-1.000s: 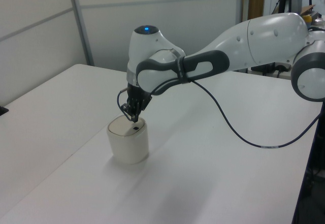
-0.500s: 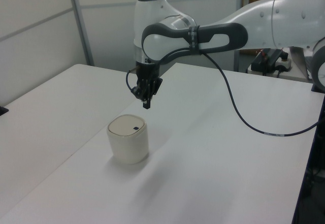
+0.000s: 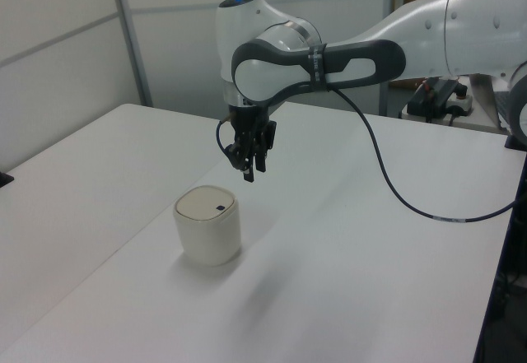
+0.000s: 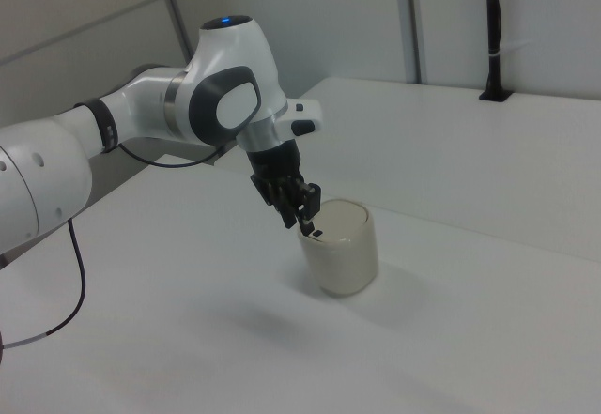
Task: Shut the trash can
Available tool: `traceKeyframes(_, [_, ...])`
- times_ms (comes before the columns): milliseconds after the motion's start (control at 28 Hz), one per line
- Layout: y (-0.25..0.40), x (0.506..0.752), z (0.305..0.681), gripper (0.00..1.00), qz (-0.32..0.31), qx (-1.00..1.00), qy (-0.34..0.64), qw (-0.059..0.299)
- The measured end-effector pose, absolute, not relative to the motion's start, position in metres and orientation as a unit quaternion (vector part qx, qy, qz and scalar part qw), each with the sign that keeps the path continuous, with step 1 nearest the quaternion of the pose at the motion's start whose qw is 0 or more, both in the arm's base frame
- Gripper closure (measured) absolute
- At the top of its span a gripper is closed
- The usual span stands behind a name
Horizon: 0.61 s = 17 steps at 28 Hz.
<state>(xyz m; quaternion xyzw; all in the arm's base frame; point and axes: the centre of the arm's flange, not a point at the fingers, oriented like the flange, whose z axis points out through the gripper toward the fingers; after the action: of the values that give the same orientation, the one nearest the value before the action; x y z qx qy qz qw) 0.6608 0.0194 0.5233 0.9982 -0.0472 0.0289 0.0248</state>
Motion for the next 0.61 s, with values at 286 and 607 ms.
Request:
traceKeyframes(286, [0.033, 0.659, 0.520, 0.30, 0.024, 0.999, -0.035, 0.028])
traceKeyframes(607, [0.034, 0.659, 0.520, 0.00, 0.024, 0.999, -0.034, 0.029])
